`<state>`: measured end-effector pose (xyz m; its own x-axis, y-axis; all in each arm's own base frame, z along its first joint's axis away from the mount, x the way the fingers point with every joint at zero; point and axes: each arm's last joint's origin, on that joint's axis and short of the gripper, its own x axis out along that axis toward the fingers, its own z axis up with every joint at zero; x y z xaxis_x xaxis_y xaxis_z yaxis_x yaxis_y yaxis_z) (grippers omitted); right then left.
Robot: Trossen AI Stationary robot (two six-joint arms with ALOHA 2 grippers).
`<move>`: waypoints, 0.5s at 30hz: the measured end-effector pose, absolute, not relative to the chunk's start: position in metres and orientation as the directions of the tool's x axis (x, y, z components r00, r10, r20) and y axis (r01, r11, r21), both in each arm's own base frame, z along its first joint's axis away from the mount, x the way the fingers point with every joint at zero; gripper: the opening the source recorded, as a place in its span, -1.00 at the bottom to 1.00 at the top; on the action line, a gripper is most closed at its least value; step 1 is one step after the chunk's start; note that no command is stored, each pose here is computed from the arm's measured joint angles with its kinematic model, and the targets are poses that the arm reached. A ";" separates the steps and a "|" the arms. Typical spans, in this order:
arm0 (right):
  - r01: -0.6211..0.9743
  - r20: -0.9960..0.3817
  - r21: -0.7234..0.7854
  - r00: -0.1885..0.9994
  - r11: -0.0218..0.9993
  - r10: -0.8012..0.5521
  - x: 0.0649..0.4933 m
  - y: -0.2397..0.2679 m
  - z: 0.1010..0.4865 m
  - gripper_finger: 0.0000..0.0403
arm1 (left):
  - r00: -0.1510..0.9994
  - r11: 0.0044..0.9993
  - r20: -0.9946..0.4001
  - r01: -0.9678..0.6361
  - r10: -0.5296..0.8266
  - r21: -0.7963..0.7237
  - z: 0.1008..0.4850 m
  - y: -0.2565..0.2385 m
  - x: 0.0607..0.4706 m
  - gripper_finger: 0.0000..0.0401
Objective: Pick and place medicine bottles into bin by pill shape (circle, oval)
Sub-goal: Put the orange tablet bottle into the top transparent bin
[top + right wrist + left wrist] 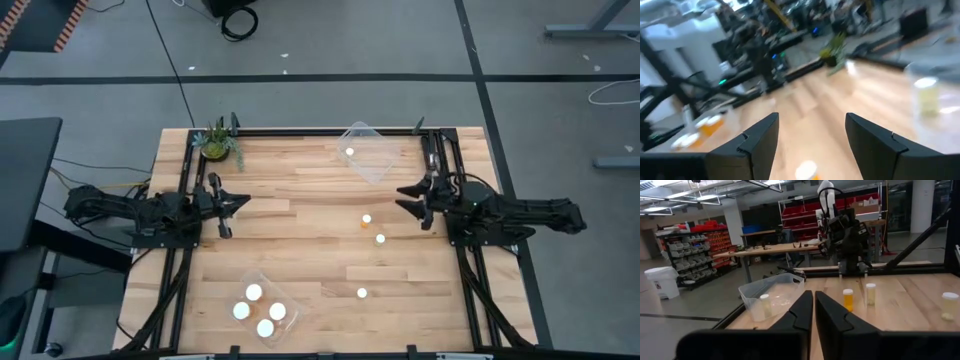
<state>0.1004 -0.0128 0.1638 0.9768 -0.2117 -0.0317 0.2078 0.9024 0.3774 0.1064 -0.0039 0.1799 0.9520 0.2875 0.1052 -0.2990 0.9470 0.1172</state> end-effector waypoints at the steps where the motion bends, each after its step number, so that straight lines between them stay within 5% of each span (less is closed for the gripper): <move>1: 0.193 -0.045 0.386 0.981 0.902 -0.191 0.101 -0.012 0.163 0.17 | 0.952 0.947 0.105 -0.299 0.288 0.117 0.180 -0.004 0.106 -0.88; 15: 0.297 -0.292 0.360 0.936 0.884 -0.195 0.117 -0.006 0.140 0.17 | 0.952 0.947 0.105 -0.299 0.288 0.117 0.180 -0.004 0.106 -0.84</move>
<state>0.1174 -0.0059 0.1396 0.9362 -0.1948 -0.2924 0.2966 0.8844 0.3604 0.1064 -0.0039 0.1799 0.9519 0.2879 0.1051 -0.2994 0.9469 0.1171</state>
